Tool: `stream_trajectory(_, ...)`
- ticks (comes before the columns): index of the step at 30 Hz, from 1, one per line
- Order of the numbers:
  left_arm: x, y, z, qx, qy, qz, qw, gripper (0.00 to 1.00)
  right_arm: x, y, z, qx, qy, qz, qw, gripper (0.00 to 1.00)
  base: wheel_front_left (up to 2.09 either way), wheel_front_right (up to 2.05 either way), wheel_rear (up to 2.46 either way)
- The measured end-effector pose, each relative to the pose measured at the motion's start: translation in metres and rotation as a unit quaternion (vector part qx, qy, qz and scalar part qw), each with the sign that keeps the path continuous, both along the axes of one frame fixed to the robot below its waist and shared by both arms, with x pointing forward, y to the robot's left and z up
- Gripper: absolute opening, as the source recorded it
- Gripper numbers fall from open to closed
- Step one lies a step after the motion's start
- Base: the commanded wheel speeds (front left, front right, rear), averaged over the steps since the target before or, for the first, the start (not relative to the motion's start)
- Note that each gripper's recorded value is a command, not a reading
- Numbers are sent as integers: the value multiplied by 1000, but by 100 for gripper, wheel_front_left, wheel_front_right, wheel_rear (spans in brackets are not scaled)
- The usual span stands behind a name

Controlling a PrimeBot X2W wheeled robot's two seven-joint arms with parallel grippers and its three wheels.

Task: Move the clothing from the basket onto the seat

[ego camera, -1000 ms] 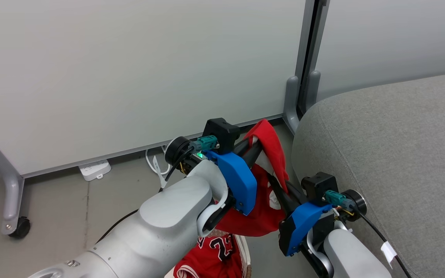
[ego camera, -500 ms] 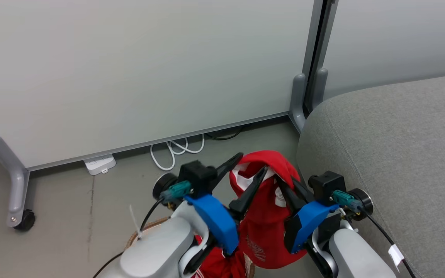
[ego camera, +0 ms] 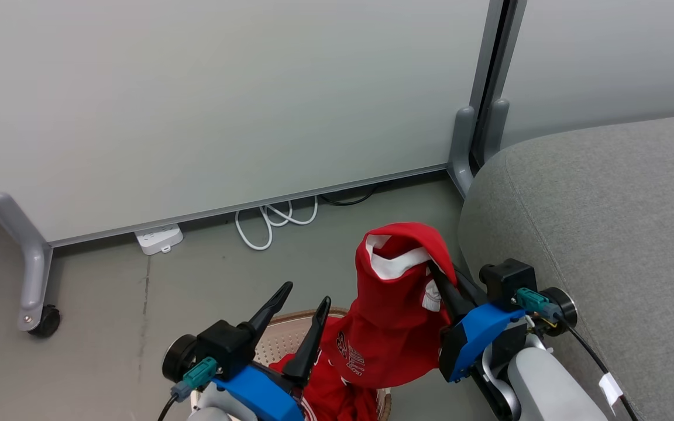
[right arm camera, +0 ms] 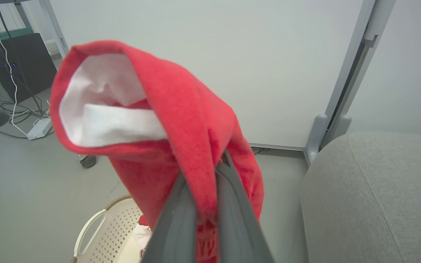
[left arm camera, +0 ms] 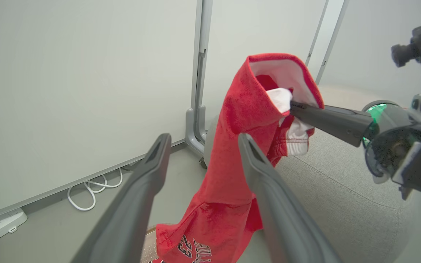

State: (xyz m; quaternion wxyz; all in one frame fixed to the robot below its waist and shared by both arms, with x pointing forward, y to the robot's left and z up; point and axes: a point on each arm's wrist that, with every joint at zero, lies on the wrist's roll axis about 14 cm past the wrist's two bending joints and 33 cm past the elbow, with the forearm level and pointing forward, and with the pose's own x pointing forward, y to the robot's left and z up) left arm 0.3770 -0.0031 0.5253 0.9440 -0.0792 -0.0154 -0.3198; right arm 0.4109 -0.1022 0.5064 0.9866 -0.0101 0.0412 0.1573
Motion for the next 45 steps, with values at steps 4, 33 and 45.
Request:
stream_trajectory(4, 1, 14, -7, 0, 6, 23, 1000, 100, 1, 1, -1, -1, 1, 1, 1000, 0, 0, 0, 0)
stream_trajectory(33, 4, 1, -27, -3, 28, 16, 999, 100, -8, -26, -2, 1, 5, -35, 999, 0, 0, 0, 0)
stream_trajectory(45, 5, -58, -34, -2, 37, -63, 997, 100, -32, -90, -9, 2, 14, -125, 992, 0, 0, 0, 0)
